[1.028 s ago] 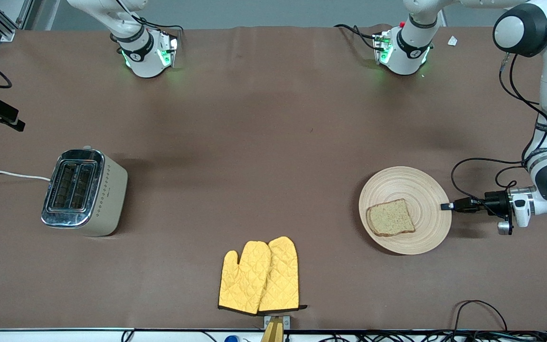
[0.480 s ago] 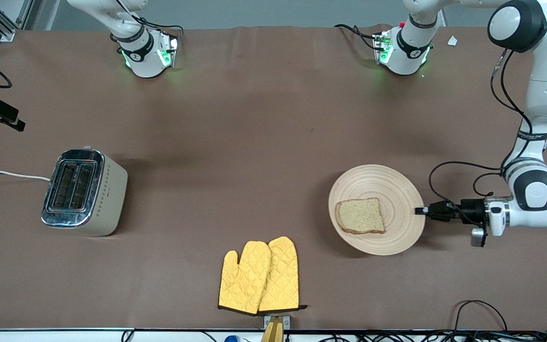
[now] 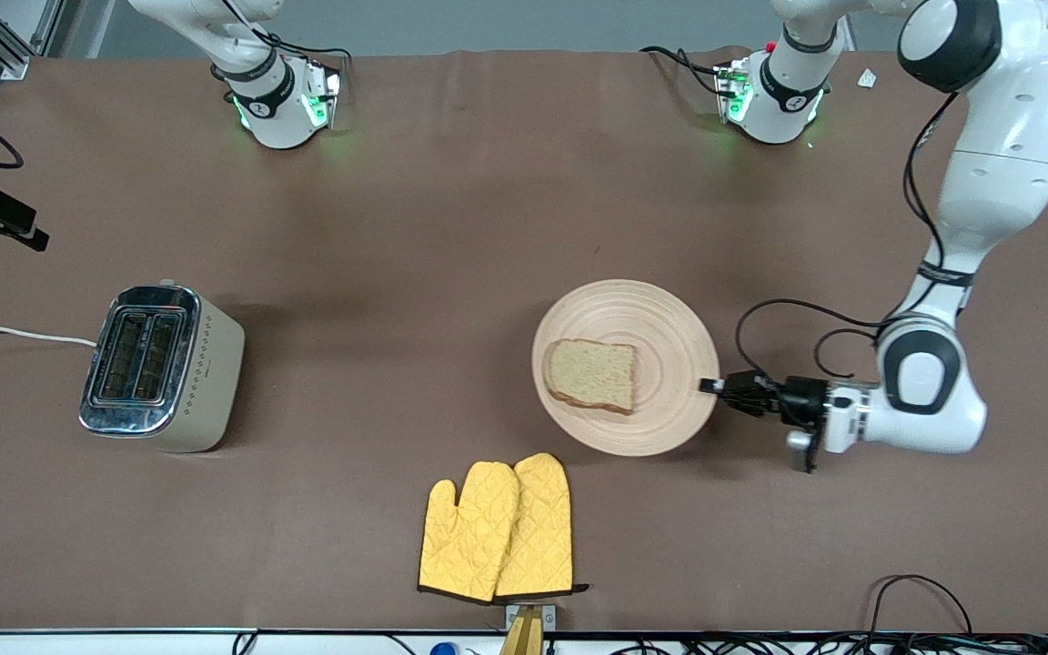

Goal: Move plate and put bread in toaster
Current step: 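Push the wooden plate with the left gripper toward the table middle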

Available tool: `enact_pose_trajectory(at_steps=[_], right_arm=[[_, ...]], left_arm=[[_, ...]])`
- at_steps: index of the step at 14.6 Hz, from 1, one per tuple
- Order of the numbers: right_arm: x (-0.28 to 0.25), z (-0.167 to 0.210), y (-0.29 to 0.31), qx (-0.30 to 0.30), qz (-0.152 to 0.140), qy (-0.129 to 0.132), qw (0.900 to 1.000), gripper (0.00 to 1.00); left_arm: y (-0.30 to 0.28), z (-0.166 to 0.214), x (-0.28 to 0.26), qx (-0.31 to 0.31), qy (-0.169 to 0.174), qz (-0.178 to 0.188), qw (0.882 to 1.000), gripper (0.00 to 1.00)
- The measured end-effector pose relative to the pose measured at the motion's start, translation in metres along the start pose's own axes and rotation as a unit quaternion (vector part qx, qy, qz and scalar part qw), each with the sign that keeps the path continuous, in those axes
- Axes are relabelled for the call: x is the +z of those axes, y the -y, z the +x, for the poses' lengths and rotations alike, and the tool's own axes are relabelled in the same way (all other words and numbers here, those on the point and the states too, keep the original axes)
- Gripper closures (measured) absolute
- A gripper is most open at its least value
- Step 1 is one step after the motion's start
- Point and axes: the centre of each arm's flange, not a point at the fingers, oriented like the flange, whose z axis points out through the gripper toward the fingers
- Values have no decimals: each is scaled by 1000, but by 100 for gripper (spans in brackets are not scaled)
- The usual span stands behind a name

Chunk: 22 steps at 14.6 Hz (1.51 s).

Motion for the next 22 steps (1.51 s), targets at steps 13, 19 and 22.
enact_pose_trajectory(at_steps=[13,19,22], right_arm=[[-2,2,3,-3,-1,-10,1000,0],[-2,2,3,-3,-1,-10,1000,0],[-4,3,3,-3,-1,-14,1000,0]], left_arm=[[-37,0,198,-54,7,31,998,91],[-24,-8,209,-75,1,27,997,89],[-22,-8,208,-79,-3,25,997,79]])
